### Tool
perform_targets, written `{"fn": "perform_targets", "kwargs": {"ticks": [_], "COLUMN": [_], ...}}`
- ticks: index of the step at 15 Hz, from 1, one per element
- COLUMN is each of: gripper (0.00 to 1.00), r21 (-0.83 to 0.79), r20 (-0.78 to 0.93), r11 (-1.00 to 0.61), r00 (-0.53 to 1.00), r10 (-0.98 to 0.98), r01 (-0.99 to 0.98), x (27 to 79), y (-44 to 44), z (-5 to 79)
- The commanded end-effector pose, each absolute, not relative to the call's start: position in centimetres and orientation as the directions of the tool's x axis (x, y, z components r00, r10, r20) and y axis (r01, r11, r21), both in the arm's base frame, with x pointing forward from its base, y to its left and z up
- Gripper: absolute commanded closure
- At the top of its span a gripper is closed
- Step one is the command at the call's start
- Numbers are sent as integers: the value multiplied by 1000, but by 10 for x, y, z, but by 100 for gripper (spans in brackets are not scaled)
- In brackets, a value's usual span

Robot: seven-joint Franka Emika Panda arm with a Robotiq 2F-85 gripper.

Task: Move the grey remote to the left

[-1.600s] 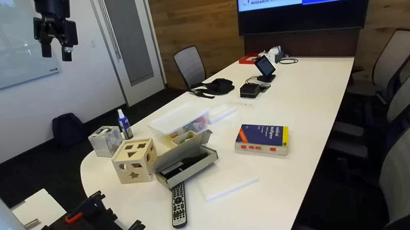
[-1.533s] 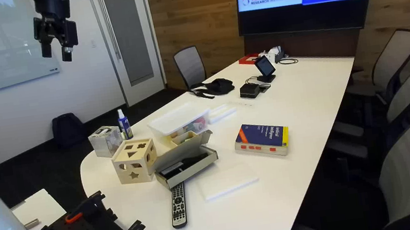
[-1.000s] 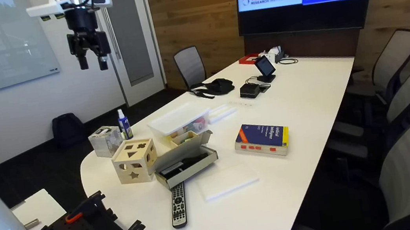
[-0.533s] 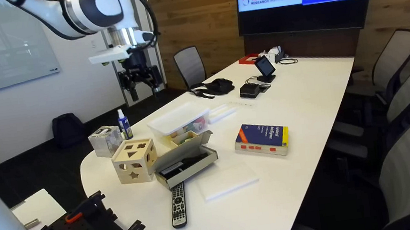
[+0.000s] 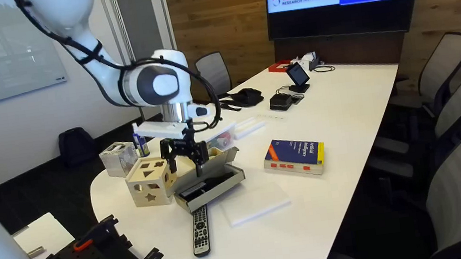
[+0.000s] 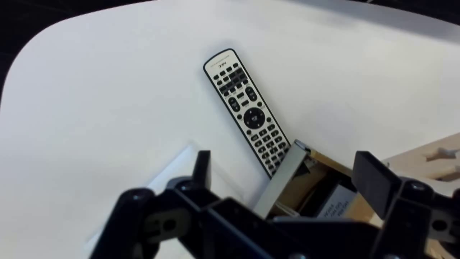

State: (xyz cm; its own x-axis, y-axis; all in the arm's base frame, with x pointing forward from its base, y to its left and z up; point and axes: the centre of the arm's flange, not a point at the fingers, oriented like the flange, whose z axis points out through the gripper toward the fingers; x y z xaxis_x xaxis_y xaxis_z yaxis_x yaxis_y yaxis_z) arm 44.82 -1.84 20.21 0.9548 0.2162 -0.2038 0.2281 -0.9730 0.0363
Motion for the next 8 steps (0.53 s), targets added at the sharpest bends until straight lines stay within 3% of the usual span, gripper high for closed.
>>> {"fn": "perform_targets", "kwargs": {"ticks": [1,8], "gripper": [0,0], "r21": [0,-49], "r20": [-237,-243], "r11": [-971,-951], "r00": [944,920], "r10": [231,308], "r01": [237,305], "x": [448,453], "y": [-38,-44], "z": [130,41]}}
